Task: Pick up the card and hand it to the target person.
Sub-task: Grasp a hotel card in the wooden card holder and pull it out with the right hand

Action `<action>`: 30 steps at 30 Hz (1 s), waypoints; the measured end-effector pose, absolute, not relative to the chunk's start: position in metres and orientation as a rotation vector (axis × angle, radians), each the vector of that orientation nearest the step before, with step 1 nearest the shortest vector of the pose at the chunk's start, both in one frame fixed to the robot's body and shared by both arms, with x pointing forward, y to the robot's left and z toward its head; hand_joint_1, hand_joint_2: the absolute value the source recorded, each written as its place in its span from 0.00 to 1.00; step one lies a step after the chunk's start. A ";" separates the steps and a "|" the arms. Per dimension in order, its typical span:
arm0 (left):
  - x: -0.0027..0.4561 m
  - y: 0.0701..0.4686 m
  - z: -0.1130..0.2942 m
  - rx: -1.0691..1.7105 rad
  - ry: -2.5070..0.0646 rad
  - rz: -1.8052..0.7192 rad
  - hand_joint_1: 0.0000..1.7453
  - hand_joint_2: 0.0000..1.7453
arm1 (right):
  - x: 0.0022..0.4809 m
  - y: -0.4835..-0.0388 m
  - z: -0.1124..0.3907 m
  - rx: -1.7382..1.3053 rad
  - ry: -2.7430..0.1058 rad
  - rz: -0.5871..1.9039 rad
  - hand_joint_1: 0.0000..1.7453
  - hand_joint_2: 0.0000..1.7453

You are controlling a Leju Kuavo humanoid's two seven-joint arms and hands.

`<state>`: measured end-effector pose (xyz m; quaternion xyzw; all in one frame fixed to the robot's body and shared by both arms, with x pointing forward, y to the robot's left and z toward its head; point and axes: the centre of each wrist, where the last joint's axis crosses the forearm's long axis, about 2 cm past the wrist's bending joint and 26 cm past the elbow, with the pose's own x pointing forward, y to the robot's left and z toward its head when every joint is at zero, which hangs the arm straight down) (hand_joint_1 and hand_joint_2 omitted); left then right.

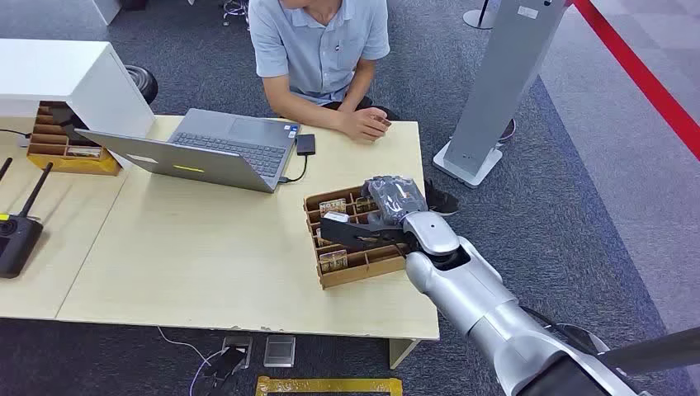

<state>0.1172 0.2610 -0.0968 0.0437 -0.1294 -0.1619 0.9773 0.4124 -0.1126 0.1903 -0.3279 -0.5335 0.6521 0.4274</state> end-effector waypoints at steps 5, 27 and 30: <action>0.117 0.261 -0.097 0.088 -0.261 -0.332 0.00 0.00 | 0.412 -0.112 0.190 -0.817 -1.328 1.630 0.53 1.00; 0.118 0.261 -0.097 0.076 -0.261 -0.353 0.00 0.00 | 0.413 -0.112 0.189 -0.810 -1.317 1.636 0.77 1.00; 0.118 0.261 -0.097 0.076 -0.261 -0.354 0.00 0.00 | 0.413 -0.111 0.189 -0.809 -1.317 1.636 0.79 1.00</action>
